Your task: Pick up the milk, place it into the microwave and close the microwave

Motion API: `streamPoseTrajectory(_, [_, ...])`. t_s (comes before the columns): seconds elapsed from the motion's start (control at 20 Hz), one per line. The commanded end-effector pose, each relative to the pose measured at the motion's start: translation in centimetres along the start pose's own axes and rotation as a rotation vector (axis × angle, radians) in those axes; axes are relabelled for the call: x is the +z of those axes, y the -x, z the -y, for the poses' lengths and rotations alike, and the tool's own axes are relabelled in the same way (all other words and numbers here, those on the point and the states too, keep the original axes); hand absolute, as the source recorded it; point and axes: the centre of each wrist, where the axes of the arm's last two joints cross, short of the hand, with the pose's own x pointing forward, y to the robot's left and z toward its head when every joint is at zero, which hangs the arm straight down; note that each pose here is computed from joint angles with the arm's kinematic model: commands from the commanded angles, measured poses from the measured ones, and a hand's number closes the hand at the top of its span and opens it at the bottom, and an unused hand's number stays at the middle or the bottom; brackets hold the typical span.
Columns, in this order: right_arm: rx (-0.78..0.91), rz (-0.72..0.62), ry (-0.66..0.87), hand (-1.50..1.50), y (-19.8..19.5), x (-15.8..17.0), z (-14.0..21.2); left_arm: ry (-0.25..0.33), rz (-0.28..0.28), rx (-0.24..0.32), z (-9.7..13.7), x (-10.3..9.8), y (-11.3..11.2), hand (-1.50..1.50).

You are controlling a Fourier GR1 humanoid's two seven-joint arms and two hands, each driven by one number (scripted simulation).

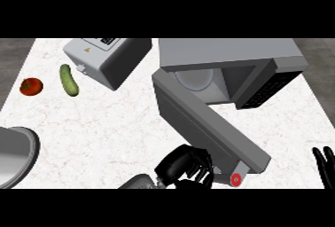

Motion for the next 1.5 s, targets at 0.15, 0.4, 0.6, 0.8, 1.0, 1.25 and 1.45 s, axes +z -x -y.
streamPoseTrajectory(0.15, [0.003,0.023,-0.087,-1.50,-2.2,-1.2,0.6,-0.096,0.015,-0.012,-0.3,-2.6,-1.7,1.50])
streamPoseTrajectory(0.4, [0.029,0.079,-0.093,-1.50,-3.1,-2.6,0.3,-0.282,0.185,0.130,-2.3,-3.9,-4.1,-1.50])
streamPoseTrajectory(0.6, [-0.041,0.090,-0.116,-1.50,-3.0,-3.2,-0.2,-0.324,0.206,0.130,-2.8,-4.7,-4.5,-1.50])
streamPoseTrajectory(0.8, [-0.041,0.094,-0.128,-1.50,-3.6,-4.0,0.2,-0.368,0.222,0.138,-3.6,-5.7,-5.2,-1.50])
streamPoseTrajectory(1.0, [-0.055,0.114,-0.140,-1.50,-4.0,-4.5,0.5,-0.398,0.240,0.126,-4.5,-6.5,-5.3,-1.50])
streamPoseTrajectory(1.25, [-0.079,0.120,-0.209,-1.50,-4.5,-5.6,0.4,-0.413,0.251,0.114,-5.3,-7.6,-6.0,-1.50])
streamPoseTrajectory(1.45, [-0.094,0.125,-0.232,-1.50,-4.8,-6.3,1.0,-0.447,0.243,0.111,-6.0,-8.2,-6.1,-1.50])
